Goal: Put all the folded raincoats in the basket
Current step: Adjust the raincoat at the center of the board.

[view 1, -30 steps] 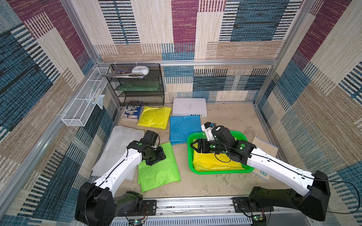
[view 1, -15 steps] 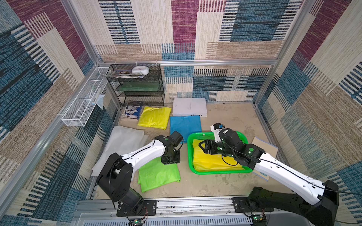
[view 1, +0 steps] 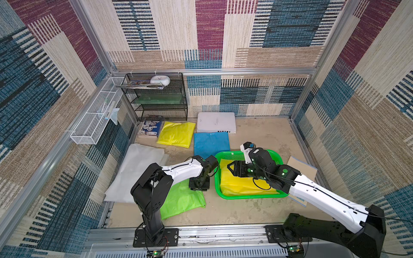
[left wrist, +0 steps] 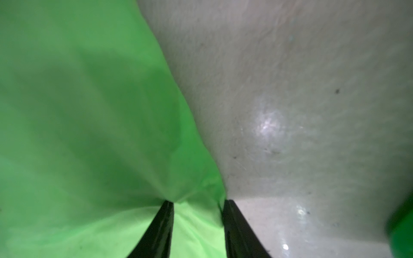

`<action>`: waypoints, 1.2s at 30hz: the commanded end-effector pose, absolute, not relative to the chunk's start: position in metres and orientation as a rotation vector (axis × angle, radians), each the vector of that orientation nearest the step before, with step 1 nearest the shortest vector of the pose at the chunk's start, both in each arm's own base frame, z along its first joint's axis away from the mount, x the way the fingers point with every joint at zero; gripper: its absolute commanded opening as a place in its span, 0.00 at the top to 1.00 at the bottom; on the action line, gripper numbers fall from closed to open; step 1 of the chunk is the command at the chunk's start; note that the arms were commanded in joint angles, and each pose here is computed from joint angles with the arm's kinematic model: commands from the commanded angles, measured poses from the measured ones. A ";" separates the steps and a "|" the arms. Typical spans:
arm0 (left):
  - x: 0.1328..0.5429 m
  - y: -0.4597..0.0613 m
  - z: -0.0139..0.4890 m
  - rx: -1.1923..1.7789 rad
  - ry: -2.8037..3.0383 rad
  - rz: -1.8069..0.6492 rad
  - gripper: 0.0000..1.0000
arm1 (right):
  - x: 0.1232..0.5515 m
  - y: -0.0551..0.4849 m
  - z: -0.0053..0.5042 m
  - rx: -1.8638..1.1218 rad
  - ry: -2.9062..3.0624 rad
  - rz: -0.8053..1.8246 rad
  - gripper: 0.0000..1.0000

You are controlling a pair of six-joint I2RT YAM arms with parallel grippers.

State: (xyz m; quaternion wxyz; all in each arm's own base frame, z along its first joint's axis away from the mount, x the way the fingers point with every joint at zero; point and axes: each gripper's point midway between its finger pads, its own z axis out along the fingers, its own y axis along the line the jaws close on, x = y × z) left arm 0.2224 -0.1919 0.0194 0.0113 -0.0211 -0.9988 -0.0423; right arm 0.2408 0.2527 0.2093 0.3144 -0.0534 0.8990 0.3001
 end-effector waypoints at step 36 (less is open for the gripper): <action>0.188 -0.062 0.142 0.663 -3.257 0.178 0.38 | 0.237 0.261 0.193 -0.139 2.415 0.842 0.29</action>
